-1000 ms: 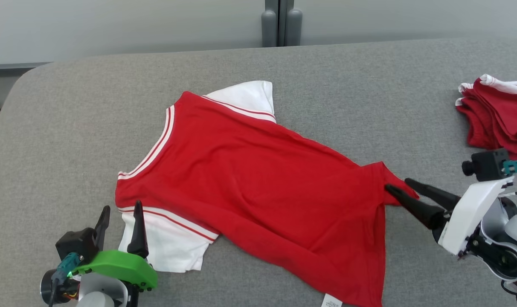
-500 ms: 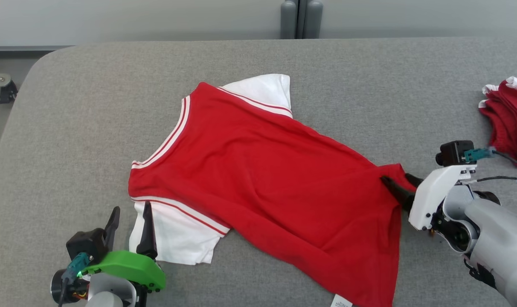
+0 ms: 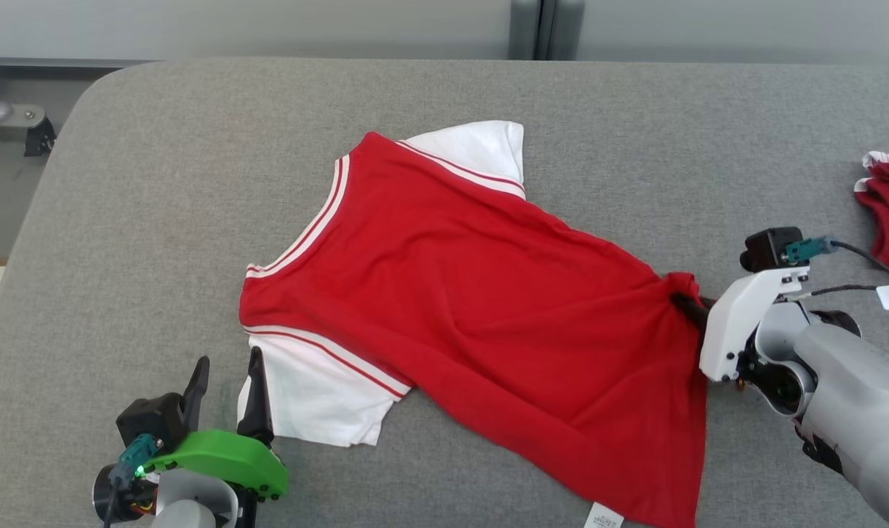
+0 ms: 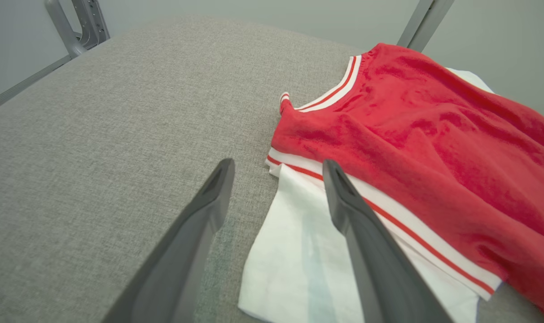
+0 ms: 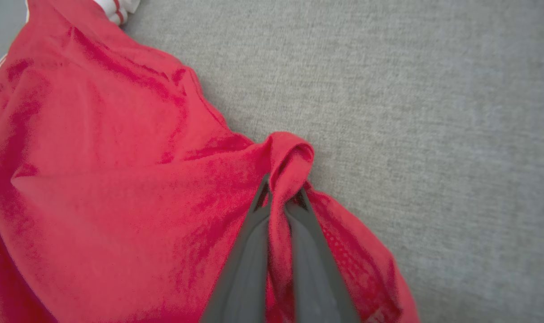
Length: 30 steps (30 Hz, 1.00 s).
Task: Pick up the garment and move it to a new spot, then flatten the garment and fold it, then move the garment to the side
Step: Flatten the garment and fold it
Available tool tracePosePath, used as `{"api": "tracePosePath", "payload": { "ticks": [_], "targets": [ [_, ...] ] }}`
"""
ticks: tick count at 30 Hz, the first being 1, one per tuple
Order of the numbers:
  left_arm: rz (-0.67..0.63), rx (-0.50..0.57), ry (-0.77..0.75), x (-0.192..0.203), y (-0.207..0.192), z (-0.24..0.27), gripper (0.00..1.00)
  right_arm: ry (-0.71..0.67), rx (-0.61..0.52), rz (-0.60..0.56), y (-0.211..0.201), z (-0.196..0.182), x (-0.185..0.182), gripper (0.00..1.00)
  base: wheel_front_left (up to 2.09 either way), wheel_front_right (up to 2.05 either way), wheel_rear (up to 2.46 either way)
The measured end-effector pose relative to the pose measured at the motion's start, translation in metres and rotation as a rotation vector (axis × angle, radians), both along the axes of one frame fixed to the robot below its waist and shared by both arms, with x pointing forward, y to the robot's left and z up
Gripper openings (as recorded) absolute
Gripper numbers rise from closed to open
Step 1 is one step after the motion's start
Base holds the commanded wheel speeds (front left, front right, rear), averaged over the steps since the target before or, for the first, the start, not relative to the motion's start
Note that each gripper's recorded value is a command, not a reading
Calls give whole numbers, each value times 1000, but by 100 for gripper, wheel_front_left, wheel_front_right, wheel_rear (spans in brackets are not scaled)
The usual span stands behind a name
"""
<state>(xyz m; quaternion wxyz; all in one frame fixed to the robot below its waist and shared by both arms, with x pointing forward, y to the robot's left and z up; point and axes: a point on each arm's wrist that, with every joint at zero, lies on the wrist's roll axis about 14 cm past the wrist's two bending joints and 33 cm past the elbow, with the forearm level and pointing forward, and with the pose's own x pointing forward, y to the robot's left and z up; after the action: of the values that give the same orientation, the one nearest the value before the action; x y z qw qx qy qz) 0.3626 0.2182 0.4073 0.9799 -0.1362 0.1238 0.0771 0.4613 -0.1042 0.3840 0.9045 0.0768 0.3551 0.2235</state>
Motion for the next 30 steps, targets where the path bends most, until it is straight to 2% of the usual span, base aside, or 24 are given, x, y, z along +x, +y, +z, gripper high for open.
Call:
{"api": "tracePosePath", "payload": {
  "ticks": [8, 19, 24, 25, 26, 30],
  "targets": [
    [16, 0, -6, 3, 3, 1, 100, -169, 19, -64, -13, 42, 58, 0, 0, 0, 0],
    [52, 10, 26, 1, 13, -8, 100, -176, -69, -131, -39, 46, 115, 0, 0, 0, 0],
    [81, 22, 46, -5, 22, -13, 100, -155, -84, -152, -36, 37, 129, 0, 0, 0, 0],
    [86, 24, 49, -7, 24, -13, 100, -151, -87, -154, -34, 36, 130, 31, 0, 0, 0],
    [90, 24, 51, -7, 25, -13, 100, -155, -86, -155, -32, 36, 131, 100, 0, 0, 0],
    [92, 28, 32, -6, 27, -8, 100, -190, -72, -142, -21, 43, 130, 100, 0, 0, 0]
  ]
}}
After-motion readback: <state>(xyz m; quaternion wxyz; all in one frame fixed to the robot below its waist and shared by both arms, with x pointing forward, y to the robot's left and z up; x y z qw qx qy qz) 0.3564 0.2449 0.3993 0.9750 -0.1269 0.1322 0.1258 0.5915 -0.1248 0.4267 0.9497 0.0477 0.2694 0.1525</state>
